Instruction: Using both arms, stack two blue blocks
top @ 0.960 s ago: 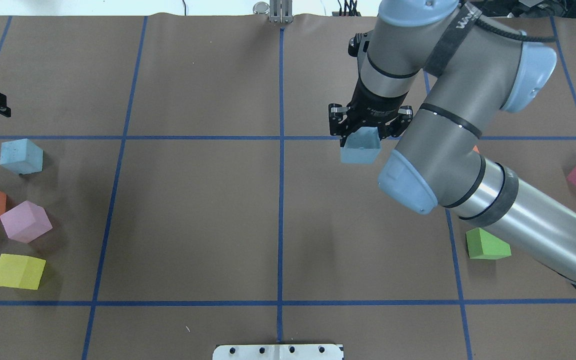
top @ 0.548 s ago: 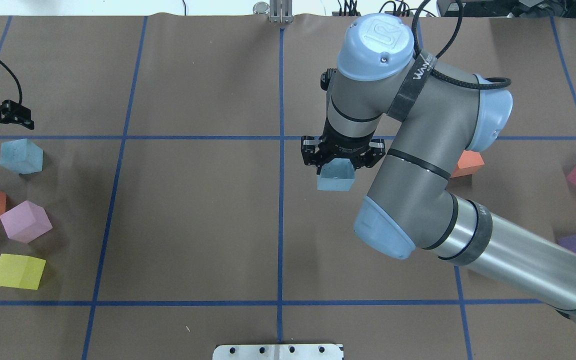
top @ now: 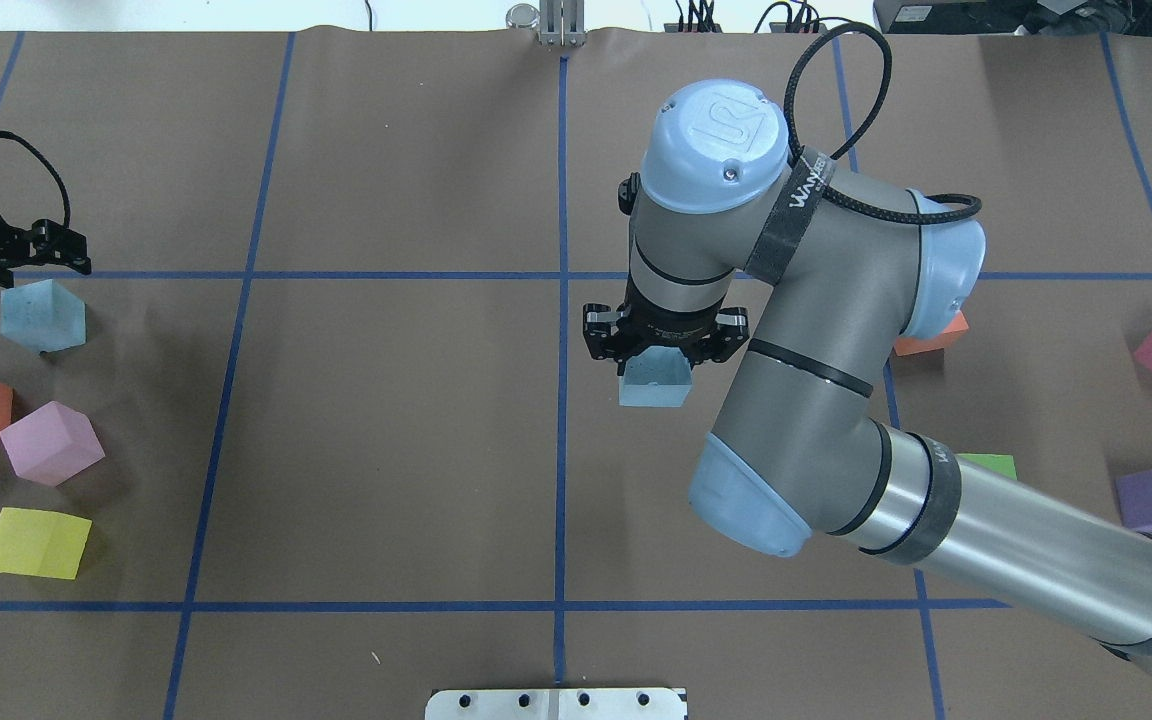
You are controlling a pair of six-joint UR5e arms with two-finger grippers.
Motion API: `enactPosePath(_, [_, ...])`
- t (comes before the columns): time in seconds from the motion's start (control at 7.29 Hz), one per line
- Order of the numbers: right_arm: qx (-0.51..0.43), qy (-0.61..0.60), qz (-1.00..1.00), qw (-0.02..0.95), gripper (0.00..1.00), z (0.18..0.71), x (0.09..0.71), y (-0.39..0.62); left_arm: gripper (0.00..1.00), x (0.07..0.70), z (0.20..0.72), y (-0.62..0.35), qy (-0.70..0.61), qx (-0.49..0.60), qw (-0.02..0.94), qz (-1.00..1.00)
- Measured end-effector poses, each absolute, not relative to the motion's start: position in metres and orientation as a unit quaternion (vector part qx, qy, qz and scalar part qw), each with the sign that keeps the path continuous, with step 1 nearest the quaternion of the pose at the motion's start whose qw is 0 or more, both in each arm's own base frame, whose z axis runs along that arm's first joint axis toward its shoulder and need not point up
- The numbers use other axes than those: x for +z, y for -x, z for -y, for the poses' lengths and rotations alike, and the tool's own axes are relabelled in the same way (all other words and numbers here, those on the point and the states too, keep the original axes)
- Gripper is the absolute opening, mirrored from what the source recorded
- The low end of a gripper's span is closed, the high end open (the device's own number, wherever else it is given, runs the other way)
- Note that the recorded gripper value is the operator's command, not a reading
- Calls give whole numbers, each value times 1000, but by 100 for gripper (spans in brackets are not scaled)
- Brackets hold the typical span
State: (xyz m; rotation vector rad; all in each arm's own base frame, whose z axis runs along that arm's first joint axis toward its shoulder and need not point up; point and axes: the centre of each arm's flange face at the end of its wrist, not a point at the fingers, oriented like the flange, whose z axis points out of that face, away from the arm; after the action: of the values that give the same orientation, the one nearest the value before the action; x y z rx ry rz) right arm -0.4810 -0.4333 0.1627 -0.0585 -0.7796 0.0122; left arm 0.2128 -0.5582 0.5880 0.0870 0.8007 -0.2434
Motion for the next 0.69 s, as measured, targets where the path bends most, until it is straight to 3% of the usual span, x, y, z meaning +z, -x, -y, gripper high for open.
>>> enactPosePath(0.69, [-2, 21, 374, 927, 54, 422, 169, 499, 98, 594, 552, -208, -40, -121, 916, -381])
